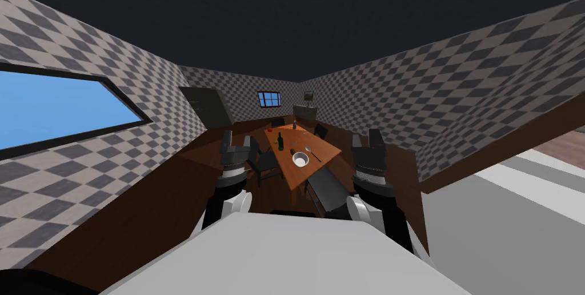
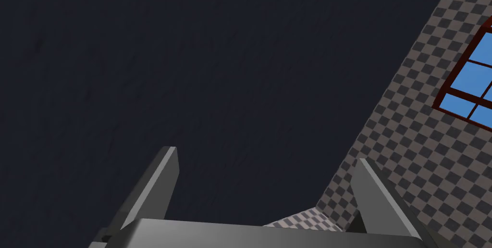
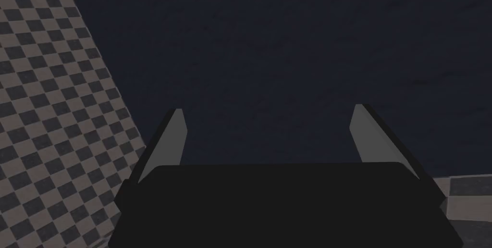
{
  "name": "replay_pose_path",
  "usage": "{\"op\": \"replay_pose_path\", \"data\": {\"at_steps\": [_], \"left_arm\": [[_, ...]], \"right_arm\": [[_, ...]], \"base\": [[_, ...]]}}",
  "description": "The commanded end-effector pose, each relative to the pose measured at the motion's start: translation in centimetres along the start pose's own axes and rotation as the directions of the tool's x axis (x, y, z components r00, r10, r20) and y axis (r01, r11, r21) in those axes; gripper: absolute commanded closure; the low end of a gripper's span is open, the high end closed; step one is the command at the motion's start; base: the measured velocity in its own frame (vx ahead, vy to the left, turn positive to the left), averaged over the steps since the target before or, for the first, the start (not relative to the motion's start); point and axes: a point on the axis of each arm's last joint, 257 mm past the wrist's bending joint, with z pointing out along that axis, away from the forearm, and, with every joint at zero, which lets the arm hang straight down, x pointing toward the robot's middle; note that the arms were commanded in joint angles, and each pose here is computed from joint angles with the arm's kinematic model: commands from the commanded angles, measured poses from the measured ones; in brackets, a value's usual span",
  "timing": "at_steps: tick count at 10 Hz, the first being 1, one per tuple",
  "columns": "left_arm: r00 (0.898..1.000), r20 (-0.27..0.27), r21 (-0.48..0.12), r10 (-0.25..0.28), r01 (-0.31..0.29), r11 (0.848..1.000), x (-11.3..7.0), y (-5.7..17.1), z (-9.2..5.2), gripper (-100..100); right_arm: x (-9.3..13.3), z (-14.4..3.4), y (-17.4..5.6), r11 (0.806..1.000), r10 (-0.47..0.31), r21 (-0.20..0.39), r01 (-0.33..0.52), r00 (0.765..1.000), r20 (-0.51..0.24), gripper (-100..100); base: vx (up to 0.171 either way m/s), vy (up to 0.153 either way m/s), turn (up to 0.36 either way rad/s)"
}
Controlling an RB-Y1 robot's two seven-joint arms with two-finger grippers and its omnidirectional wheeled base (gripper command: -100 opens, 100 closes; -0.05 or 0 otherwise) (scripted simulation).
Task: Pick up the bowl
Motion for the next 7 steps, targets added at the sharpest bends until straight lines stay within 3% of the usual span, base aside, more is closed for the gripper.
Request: {"op": "replay_pose_path", "data": {"at_steps": [1, 4, 7], "left_arm": [[1.000, 0.000, 0.000, 0.000, 0.000, 1.000, 0.0, 0.0, 0.0, 0], [1.000, 0.000, 0.000, 0.000, 0.000, 1.000, 0.0, 0.0, 0.0, 0], [1.000, 0.000, 0.000, 0.000, 0.000, 1.000, 0.0, 0.0, 0.0, 0]], "right_arm": [[0.8, 0.0, -0.3, 1.000, -0.011, -0.005, 0.010, 0.999, -0.037, -100], [2.6, -0.4, -1.5, 0.999, -0.040, -0.007, 0.039, 0.993, -0.113, -100], [4.7, -1.3, -3.8, 0.995, -0.093, 0.002, 0.096, 0.972, -0.216, -100]], "base": [[-0.020, 0.065, 0.101], [-0.022, 0.150, 0.100], [-0.013, 0.182, 0.141]]}}
